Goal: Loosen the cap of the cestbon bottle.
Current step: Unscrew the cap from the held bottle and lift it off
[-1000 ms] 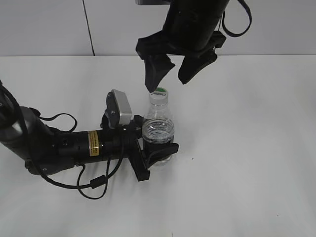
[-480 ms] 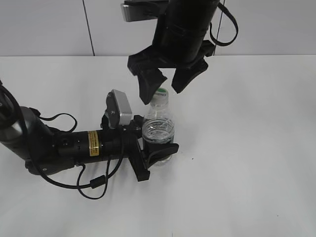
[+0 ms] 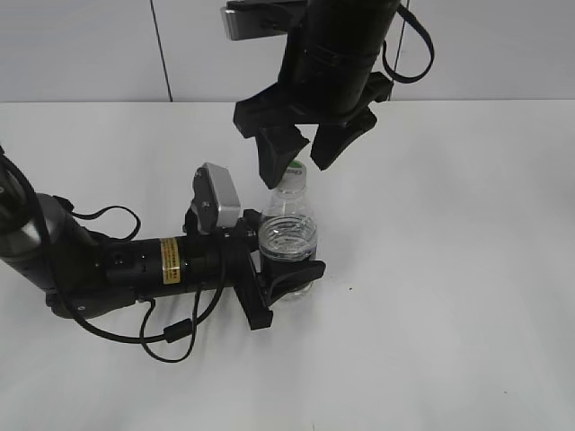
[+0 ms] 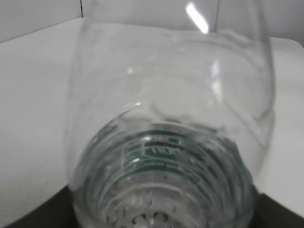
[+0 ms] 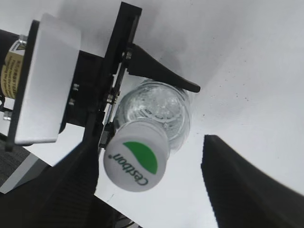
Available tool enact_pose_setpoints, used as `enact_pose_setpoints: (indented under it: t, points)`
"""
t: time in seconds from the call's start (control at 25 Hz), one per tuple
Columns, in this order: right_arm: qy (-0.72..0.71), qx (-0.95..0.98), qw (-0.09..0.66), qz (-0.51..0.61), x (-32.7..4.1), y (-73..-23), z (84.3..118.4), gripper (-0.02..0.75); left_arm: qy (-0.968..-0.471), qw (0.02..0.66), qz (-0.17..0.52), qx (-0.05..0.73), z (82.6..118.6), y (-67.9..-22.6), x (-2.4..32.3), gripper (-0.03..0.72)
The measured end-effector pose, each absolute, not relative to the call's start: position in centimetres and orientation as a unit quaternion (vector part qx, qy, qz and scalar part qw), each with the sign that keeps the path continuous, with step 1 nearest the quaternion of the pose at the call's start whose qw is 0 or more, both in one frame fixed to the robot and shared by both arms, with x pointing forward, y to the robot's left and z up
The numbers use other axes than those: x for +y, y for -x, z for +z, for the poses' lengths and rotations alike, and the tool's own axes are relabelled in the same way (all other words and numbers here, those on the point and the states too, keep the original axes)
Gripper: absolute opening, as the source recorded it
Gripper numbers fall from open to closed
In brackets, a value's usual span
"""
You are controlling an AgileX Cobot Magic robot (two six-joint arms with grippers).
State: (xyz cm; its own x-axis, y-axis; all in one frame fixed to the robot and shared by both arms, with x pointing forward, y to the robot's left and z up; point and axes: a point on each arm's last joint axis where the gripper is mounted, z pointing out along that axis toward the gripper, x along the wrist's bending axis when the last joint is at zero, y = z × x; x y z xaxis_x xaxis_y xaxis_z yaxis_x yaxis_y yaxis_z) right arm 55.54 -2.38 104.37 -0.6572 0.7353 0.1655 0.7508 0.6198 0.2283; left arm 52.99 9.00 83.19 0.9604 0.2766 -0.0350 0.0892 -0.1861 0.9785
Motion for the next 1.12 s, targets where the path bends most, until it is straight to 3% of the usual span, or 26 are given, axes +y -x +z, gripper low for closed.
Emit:
enact_pose_setpoints:
  t: [0.64, 0.8, 0.88, 1.12]
  points:
    - [0.413, -0.901, 0.03, -0.131, -2.24, -55.76, 103.58, 0.505, -0.766, 0.627, 0.075, 0.119, 83.19, -52.99, 9.0, 0.401]
    - [0.414, -0.9, 0.033, -0.131, -2.2, -55.74, 103.56, 0.405, -0.766, 0.627, 0.075, 0.119, 83.19, -52.99, 9.01, 0.401]
    - [0.411, -0.901, 0.036, -0.134, -2.14, -55.7, 103.57, 0.305, -0.766, 0.626, 0.076, 0.12, 83.19, -53.04, 9.0, 0.401]
    - [0.337, -0.931, 0.026, -0.136, -2.1, -55.66, 103.57, 0.302, -0.767, 0.626, 0.076, 0.12, 83.19, -53.05, 9.0, 0.401]
